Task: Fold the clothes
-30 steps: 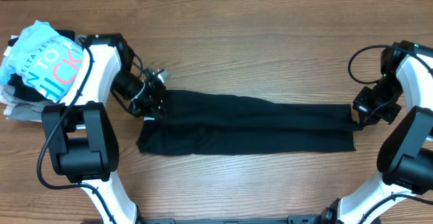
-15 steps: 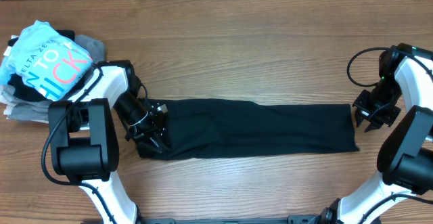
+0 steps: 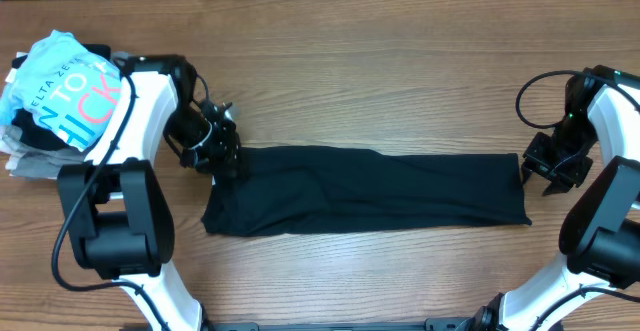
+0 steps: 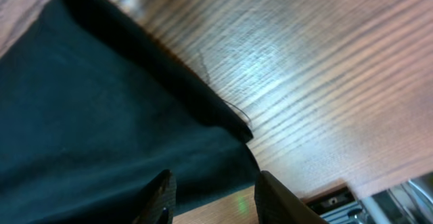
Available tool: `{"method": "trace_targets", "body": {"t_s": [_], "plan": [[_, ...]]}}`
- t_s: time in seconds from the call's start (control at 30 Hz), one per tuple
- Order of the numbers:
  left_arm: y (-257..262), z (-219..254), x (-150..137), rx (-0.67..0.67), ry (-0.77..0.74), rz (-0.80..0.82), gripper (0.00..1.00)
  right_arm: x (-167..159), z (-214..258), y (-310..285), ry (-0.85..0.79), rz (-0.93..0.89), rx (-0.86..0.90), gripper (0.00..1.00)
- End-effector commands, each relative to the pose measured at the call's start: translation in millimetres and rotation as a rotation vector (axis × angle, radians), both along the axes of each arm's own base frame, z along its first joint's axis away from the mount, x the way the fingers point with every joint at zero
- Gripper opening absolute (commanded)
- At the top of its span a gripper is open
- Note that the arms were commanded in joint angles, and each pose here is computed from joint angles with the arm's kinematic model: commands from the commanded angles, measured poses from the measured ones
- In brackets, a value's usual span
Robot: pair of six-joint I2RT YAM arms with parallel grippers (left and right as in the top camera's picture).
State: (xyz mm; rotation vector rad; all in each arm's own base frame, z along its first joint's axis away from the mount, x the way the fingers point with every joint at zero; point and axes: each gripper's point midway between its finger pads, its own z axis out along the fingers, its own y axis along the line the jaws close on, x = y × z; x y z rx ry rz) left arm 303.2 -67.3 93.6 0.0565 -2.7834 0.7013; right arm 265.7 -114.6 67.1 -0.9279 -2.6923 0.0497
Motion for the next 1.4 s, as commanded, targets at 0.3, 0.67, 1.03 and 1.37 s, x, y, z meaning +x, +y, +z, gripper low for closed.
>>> {"method": "trace_targets", "body": {"t_s": [0.3, 0.67, 1.03, 1.37], "plan": [[-24, -2, -9, 0.030, 0.000, -0.058, 0.31, -6, -22, 13, -0.056, 0.184, 0.122, 0.71], [-26, -4, -4, 0.029, -0.025, -0.064, 0.31, 24, -60, 62, -0.328, 0.292, 0.364, 0.28], [-17, -6, 15, 0.030, -0.087, -0.016, 0.29, 87, 6, -43, -0.432, -0.034, -0.042, 0.04], [-15, -6, 20, 0.029, -0.083, 0.038, 0.38, 115, 45, 62, -0.408, 0.342, 0.017, 0.04]]}}
